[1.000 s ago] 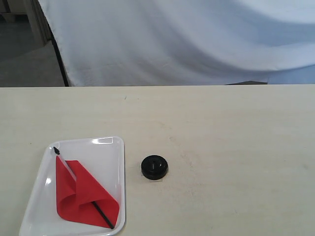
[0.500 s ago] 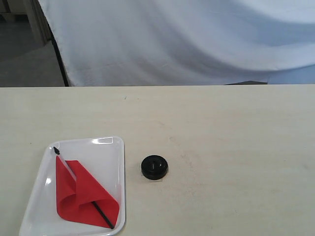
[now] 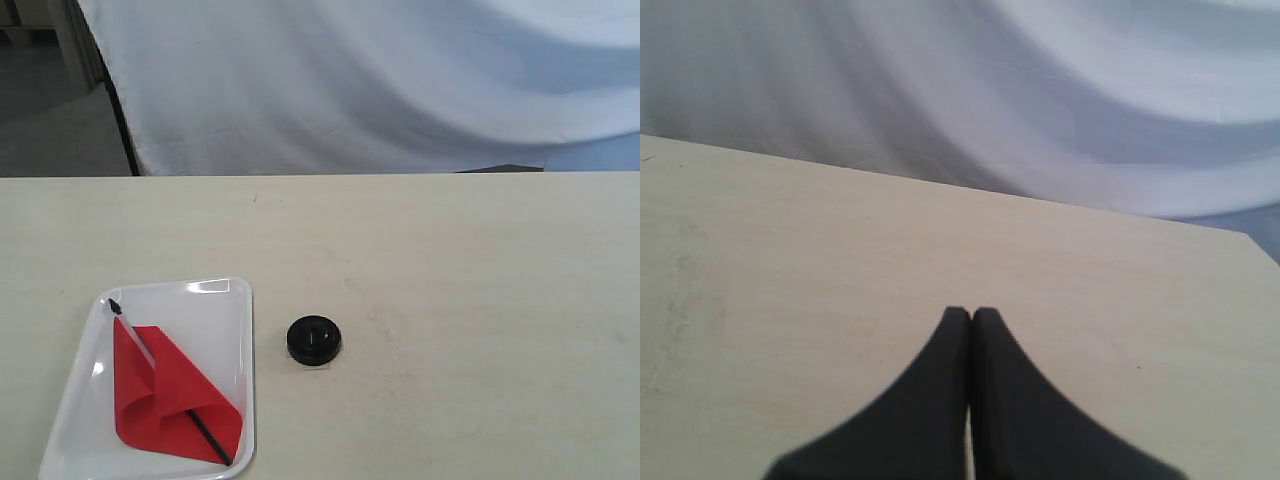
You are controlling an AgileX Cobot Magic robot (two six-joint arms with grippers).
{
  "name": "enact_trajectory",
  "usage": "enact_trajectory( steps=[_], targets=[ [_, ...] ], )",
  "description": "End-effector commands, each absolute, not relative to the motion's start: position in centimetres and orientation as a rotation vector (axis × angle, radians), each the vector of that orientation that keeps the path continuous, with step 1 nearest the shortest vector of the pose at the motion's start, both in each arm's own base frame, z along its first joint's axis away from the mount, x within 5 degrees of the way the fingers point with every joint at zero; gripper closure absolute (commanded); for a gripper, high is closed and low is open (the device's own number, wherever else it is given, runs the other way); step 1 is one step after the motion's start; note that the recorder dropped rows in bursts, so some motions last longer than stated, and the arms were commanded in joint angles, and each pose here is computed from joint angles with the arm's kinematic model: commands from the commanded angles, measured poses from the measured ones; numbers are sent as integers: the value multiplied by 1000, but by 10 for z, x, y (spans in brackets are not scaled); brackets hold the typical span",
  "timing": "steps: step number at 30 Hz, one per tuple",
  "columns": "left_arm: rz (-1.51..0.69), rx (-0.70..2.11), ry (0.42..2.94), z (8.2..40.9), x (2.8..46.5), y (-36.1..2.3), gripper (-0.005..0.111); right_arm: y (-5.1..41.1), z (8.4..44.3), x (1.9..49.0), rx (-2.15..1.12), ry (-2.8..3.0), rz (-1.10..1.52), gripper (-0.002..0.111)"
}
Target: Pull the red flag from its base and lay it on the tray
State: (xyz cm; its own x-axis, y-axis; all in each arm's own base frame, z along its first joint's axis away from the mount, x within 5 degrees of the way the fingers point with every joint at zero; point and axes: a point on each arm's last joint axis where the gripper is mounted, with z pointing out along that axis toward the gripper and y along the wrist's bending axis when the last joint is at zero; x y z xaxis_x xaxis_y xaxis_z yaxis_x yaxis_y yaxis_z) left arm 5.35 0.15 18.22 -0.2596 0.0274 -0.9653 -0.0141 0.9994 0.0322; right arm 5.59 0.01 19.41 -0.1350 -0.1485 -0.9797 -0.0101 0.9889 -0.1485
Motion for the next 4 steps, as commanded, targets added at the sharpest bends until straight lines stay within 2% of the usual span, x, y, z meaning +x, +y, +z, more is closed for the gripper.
enact_trajectory(
  steps=[1,4],
  targets=[
    [35,8,1827,182,53,1,107,0,193,56,-119,1699,-120,109],
    [35,8,1827,182,53,1,107,0,193,56,-119,1699,-120,109]
  ],
)
